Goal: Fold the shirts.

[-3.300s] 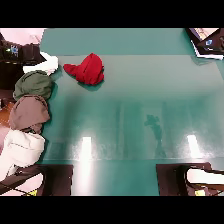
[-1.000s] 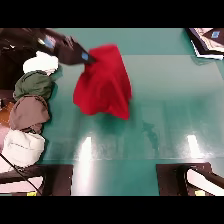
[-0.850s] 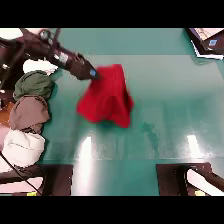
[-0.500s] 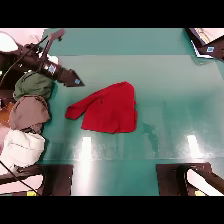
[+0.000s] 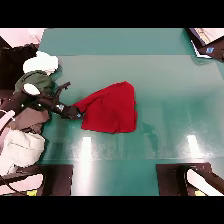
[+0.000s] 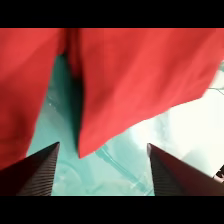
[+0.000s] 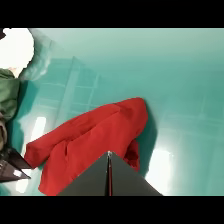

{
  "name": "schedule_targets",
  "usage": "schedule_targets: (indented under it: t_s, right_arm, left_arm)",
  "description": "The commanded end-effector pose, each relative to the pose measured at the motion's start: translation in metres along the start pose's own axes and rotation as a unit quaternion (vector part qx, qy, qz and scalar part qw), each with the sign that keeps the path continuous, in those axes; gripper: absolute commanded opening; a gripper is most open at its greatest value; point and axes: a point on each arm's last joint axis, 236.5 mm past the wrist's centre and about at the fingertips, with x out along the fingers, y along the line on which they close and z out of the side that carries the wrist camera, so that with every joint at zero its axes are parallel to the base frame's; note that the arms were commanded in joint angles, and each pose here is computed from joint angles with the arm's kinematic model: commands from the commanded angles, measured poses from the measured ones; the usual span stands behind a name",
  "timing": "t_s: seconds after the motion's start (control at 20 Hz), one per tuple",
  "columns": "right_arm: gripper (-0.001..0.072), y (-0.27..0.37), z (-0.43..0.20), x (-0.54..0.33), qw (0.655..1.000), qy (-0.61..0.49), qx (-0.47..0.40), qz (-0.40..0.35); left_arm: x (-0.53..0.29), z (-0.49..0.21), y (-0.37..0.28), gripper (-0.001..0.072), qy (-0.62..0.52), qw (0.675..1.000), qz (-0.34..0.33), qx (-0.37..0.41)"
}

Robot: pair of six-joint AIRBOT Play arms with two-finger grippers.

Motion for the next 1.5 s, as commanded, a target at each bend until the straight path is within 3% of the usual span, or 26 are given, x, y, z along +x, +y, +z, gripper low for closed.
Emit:
schedule_targets:
  t_s: [0.0, 0.25, 0.4, 0.45, 0.5, 0.55, 0.8, 0.95, 1.05, 1.1, 1.25, 1.45]
  right_arm:
    - [0.0017, 0.0, 0.001, 0.0, 1.0, -0.001, 0.001, 0.0]
    - [0.0017, 0.0, 0.001, 0.0, 1.0, -0.001, 0.001, 0.0]
    - [0.0017, 0.0, -0.001, 0.0, 1.0, 0.003, 0.001, 0.0]
    - [0.0017, 0.0, -0.002, 0.0, 1.0, 0.004, 0.001, 0.0]
    - [0.0017, 0.0, -0.002, 0.0, 1.0, 0.005, 0.001, 0.001]
    - [0.0017, 0.0, -0.004, 0.0, 1.0, 0.009, 0.001, 0.001]
    - [0.0017, -0.011, -0.048, 0.023, 0.996, 0.079, -0.015, -0.03]
    - [0.0043, -0.016, -0.119, 0.074, 0.985, 0.169, -0.006, -0.021]
    - [0.0439, -0.018, -0.177, 0.111, 0.971, 0.24, 0.005, -0.011]
    - [0.049, -0.019, -0.207, 0.129, 0.961, 0.276, 0.01, -0.007]
    - [0.0484, -0.025, -0.263, 0.181, 0.95, 0.312, 0.012, -0.014]
    - [0.0484, -0.033, -0.279, 0.226, 0.949, 0.314, 0.023, -0.031]
  left_arm:
    - [0.015, -0.01, 0.011, 0.0642, -0.007, 1.0, 0.0, -0.023]
    - [0.039, -0.019, -0.002, 0.0642, 0.021, 0.999, 0.025, 0.029]
    - [0.05, -0.02, -0.005, 0.0635, 0.027, 0.999, 0.028, 0.011]
    - [0.05, -0.018, -0.005, 0.0428, 0.022, 0.999, 0.03, 0.009]
    - [0.05, -0.014, -0.007, 0.0153, 0.015, 0.999, 0.027, 0.007]
    - [0.048, -0.009, -0.011, 0.0032, 0.009, 1.0, 0.021, 0.007]
    - [-0.026, 0.046, -0.075, 0.0025, -0.064, 0.992, 0.02, 0.109]
    - [-0.11, 0.08, -0.134, 0.0025, -0.17, 0.962, 0.052, 0.207]
    - [-0.148, 0.084, -0.158, 0.0025, -0.217, 0.945, 0.071, 0.236]
    - [-0.16, 0.083, -0.165, 0.0025, -0.23, 0.939, 0.078, 0.242]
    - [-0.169, 0.08, -0.169, 0.0025, -0.236, 0.937, 0.086, 0.244]
    - [-0.167, 0.074, -0.154, 0.0026, -0.219, 0.943, 0.109, 0.224]
